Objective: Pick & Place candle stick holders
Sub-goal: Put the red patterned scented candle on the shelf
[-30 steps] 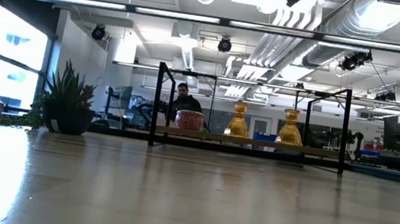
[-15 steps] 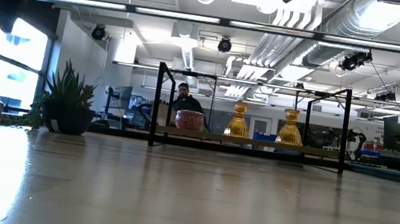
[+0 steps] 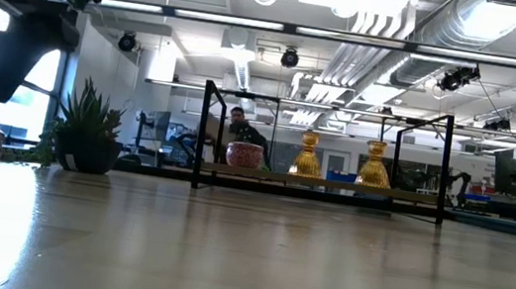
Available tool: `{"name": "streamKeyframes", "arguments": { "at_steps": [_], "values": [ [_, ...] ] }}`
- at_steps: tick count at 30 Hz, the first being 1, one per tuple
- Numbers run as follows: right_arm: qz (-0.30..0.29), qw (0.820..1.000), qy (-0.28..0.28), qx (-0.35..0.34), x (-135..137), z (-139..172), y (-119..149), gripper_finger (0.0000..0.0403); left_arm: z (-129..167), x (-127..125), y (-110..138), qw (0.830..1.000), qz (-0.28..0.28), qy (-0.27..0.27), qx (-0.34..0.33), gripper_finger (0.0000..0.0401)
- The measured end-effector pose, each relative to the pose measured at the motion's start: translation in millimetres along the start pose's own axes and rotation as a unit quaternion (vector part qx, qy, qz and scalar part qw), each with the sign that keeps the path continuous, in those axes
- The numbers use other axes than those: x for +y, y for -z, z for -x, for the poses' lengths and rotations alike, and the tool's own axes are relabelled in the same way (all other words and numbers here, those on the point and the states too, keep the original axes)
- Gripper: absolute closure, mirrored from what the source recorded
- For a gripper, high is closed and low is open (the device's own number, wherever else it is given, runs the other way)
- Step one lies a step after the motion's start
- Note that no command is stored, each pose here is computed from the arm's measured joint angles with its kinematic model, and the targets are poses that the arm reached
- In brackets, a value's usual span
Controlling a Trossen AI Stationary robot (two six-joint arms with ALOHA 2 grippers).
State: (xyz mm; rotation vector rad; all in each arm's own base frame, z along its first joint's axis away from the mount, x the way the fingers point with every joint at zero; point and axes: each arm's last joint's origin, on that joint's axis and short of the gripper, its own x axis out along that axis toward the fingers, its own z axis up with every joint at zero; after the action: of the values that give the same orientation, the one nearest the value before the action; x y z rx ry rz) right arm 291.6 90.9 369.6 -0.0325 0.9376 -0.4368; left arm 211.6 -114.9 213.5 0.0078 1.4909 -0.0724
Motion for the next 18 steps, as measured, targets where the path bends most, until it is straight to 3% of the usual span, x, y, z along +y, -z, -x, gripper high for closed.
{"name": "streamKeyframes", "arguments": {
  "at_steps": [18],
  "values": [
    [-0.007, 1.0, -0.004, -0.009, 8, 6, 4, 0.0194, -32, 4, 9, 1.0, -0.01, 0.013, -0.012, 0.0015]
  ]
}}
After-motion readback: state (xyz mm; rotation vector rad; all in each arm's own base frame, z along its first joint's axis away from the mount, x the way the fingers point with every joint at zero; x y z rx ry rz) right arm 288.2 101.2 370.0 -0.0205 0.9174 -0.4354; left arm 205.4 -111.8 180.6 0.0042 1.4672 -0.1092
